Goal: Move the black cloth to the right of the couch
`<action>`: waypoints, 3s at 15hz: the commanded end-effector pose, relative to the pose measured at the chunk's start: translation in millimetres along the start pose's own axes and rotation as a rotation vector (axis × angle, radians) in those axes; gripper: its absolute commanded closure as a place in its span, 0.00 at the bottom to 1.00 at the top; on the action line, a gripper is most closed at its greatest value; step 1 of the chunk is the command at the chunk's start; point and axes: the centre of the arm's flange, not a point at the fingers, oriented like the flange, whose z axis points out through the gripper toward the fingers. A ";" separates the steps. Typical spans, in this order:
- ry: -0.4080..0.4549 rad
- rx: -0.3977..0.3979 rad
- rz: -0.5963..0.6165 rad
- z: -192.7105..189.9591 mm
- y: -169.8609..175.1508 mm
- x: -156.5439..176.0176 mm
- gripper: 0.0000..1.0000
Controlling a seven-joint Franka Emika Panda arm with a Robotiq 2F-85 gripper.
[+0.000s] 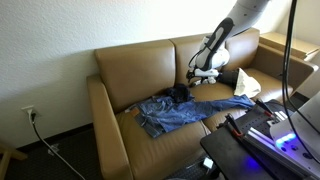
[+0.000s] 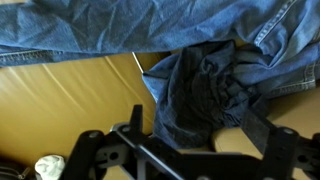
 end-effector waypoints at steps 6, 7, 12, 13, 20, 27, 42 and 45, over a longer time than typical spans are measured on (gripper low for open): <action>0.060 -0.011 0.070 27.1 -23.8 7.0 0.00; 0.053 -0.030 0.041 35.5 -19.4 8.3 0.00; 0.046 -0.145 -0.156 103.0 -15.4 3.0 0.00; 0.056 -0.166 -0.171 114.4 -15.0 4.5 0.00; 0.187 -0.194 -0.085 175.6 -35.2 33.3 0.00; 0.251 -0.196 0.020 214.7 -36.6 55.0 0.00; 0.041 -0.257 0.346 184.8 -21.9 57.6 1.00; 0.067 -0.171 0.459 151.0 -9.7 80.5 1.00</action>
